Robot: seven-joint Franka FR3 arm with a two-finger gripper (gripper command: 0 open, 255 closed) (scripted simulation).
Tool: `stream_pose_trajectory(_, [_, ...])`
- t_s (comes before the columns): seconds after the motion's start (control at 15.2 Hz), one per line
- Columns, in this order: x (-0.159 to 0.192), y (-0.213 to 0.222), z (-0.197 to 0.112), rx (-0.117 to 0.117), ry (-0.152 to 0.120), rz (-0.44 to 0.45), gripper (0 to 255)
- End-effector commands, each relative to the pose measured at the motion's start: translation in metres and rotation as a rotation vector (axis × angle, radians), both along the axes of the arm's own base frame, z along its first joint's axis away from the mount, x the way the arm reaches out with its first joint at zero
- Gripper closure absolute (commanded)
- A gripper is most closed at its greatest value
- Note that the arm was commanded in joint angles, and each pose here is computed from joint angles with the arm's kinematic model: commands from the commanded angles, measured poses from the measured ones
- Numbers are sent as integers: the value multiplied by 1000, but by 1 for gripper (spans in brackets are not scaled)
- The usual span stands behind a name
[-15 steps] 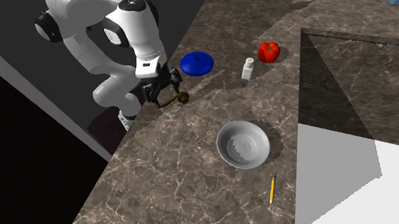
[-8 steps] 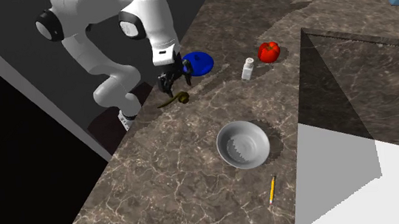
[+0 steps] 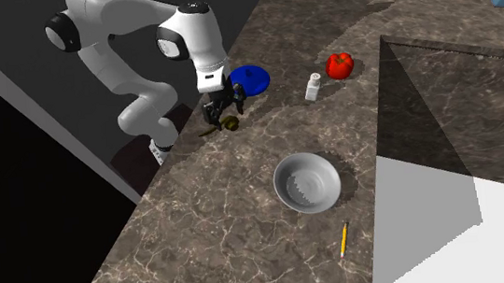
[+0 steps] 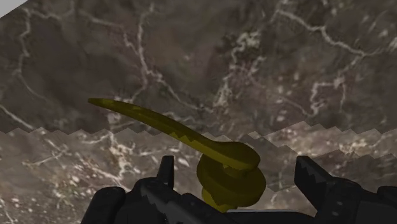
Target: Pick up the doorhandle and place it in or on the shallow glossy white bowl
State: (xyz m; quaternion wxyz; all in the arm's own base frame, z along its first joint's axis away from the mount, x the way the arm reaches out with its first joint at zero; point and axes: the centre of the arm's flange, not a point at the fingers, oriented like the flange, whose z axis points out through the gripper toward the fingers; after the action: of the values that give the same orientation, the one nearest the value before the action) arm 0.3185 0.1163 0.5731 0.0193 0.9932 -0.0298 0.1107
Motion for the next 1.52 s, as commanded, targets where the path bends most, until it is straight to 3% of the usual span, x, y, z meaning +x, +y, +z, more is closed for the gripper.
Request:
stream_pose_trajectory(0.0, [0, 0, 0, 0, 0, 0, 0])
stream_pose_trajectory(0.2, [0, 0, 0, 0, 0, 0, 0])
stream_pose_trajectory(0.26, [0, 0, 0, 0, 0, 0, 255])
stream_pose_trajectory(0.86, [0, 0, 0, 0, 0, 0, 255])
stream_pose_trajectory(1.45, [0, 0, 47, 0, 0, 0, 255])
